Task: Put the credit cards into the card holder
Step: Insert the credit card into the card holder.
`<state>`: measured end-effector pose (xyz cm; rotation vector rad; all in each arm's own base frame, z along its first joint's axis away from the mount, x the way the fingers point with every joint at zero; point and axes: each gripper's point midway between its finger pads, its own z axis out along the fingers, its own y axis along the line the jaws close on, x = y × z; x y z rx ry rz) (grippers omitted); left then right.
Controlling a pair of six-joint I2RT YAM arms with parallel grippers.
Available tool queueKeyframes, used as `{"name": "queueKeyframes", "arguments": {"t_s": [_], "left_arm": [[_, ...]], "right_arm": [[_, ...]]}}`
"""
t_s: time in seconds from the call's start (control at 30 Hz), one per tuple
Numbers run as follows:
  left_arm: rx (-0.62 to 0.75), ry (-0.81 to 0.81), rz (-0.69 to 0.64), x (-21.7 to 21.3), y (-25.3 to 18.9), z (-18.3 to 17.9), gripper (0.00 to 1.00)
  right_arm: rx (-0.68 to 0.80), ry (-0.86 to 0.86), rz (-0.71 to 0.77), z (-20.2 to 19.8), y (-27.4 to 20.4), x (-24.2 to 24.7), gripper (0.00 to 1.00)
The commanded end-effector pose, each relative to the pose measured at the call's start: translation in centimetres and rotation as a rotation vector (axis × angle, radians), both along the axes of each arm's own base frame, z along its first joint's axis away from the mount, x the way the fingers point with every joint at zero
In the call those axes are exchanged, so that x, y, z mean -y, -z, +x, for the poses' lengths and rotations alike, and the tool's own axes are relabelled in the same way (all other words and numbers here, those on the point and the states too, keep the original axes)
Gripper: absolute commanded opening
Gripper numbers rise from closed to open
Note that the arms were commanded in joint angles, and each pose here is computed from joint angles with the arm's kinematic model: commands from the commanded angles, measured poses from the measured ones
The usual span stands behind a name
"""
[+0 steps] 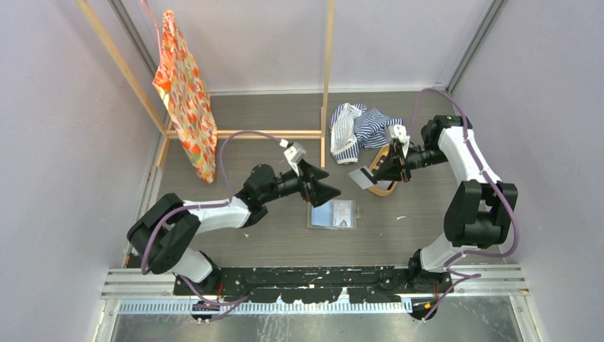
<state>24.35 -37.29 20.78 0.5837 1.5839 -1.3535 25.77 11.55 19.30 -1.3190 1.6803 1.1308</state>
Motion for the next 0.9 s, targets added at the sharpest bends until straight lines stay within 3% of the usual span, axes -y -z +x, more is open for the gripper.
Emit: {"name": "queueKeyframes", "arguments": {"t_s": [0.0, 0.2, 0.37, 0.57, 0.7, 0.87], "left_arm": [[0.294, 0.073, -0.070, -1.8, -2.5, -3.4, 1.00], [0.498, 0.069, 0.002, -4.0, -2.1, -7.2, 1.00], [0.564, 0.012, 0.084, -3.6, -2.8, -7.8, 1.00], [0.512, -0.034, 0.034, -2.2, -2.7, -6.9, 0.97], [0.404, -0.090, -0.032, -2.1, -3.6, -6.0, 0.93], [0.190, -0.128, -0.001, -4.0, -2.2, -5.5, 1.00]], "right_arm": [[0.271, -0.212, 0.056, -4.0, -2.2, -2.5, 0.01], [0.474, -0.405, 0.093, -6.9, -1.8, -5.0, 0.01], [0.492, -0.439, 0.127, -8.4, -2.1, -6.1, 0.01], [0.254, -0.329, 0.125, -8.3, -2.5, -6.6, 0.01], [0.047, -0.238, 0.085, -8.0, -2.3, -6.5, 0.01], [-0.202, -0.122, 0.015, -7.9, -0.6, -6.1, 0.01]]}}
